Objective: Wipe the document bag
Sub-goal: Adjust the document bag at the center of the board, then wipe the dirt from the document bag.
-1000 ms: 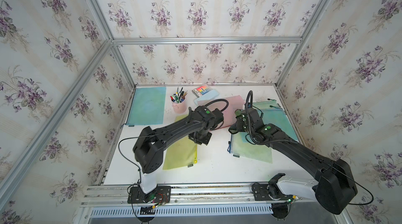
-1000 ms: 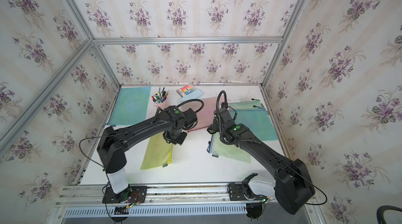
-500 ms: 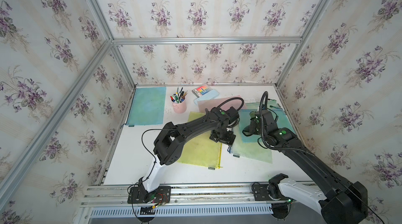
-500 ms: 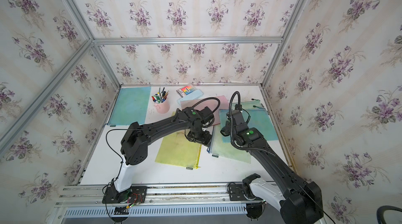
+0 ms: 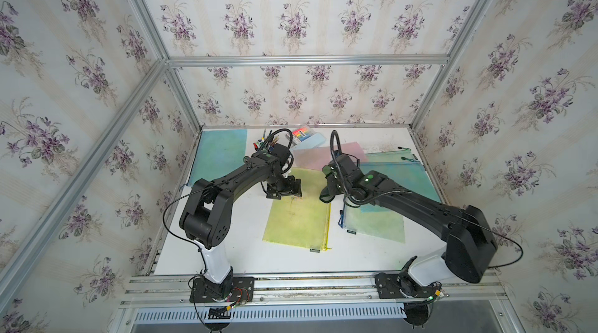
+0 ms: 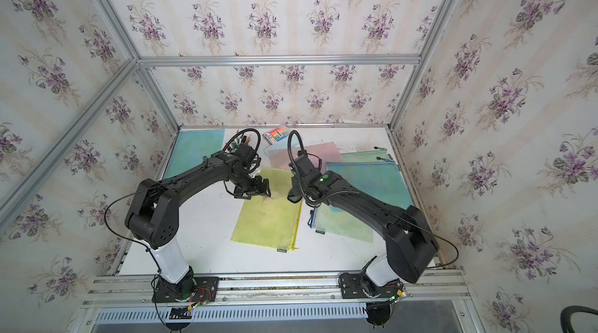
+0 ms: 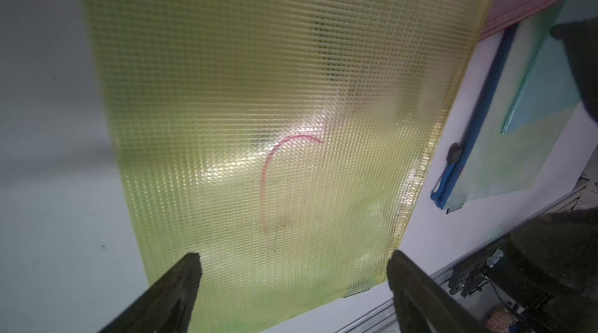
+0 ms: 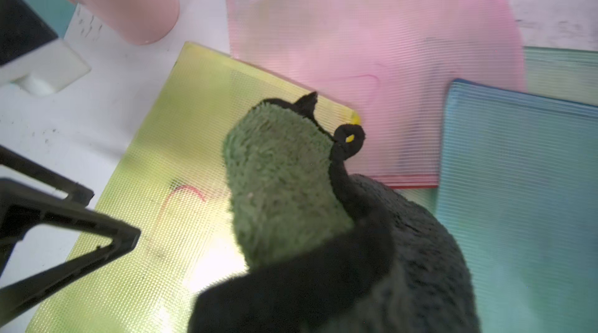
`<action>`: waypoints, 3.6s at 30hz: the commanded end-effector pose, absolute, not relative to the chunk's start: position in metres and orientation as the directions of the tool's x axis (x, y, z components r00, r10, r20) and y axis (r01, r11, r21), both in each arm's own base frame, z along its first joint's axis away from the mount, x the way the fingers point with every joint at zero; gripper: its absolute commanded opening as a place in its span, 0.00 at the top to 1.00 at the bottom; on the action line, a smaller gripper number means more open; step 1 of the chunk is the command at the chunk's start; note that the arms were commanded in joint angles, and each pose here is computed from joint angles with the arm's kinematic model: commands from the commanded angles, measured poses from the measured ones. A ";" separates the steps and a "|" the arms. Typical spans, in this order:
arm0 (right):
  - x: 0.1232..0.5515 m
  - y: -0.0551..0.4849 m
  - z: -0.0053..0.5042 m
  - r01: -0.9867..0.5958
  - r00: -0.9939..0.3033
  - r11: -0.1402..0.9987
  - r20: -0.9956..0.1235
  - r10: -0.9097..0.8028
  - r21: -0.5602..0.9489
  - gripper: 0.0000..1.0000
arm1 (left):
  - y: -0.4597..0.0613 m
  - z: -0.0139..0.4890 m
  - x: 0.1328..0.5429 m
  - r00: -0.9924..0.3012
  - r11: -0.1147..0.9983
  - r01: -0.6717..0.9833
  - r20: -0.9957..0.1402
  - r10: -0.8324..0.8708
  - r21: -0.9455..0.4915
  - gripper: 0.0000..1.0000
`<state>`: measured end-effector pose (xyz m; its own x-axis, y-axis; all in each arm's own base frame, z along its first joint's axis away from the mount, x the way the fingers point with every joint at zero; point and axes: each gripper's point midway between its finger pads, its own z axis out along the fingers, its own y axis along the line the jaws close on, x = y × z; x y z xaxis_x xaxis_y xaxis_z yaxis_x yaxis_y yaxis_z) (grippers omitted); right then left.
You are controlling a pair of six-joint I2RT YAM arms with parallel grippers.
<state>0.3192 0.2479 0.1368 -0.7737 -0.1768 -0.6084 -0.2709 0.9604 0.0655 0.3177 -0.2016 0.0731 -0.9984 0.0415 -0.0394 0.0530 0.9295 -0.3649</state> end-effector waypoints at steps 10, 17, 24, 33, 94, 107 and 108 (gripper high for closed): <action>0.314 0.284 0.050 -0.307 -0.840 0.951 -0.474 -0.265 0.013 0.87 | -0.169 0.037 0.369 -0.985 0.936 0.075 -0.175 0.015 -0.345 0.08; 0.298 0.284 0.020 -0.373 -0.843 0.927 -0.405 -0.353 -0.031 0.88 | -0.176 0.014 0.373 -0.984 0.918 0.101 -0.177 0.034 -0.384 0.08; 0.291 0.290 0.006 -0.413 -0.840 0.910 -0.374 -0.393 -0.029 0.88 | -0.167 0.002 0.384 -0.982 0.903 0.077 -0.188 -0.005 -0.424 0.07; 0.289 0.292 0.001 -0.426 -0.836 0.905 -0.377 -0.399 -0.013 0.88 | -0.218 0.026 0.360 -0.990 0.685 0.116 -0.142 0.018 -0.720 0.08; 0.185 0.362 0.033 -0.600 -0.746 0.789 -0.445 -0.495 0.129 0.87 | -0.244 0.024 0.311 -0.970 0.732 -0.044 -0.145 -0.193 -0.680 1.00; 0.224 0.263 0.011 -0.306 -0.855 0.952 -0.448 -0.261 0.030 0.87 | -0.237 0.020 0.310 -0.965 0.748 -0.039 -0.169 -0.201 -0.662 1.00; 0.223 0.276 0.014 -0.322 -0.857 0.945 -0.444 -0.263 0.062 0.87 | -0.239 0.022 0.310 -0.966 0.739 -0.033 -0.167 -0.195 -0.673 1.00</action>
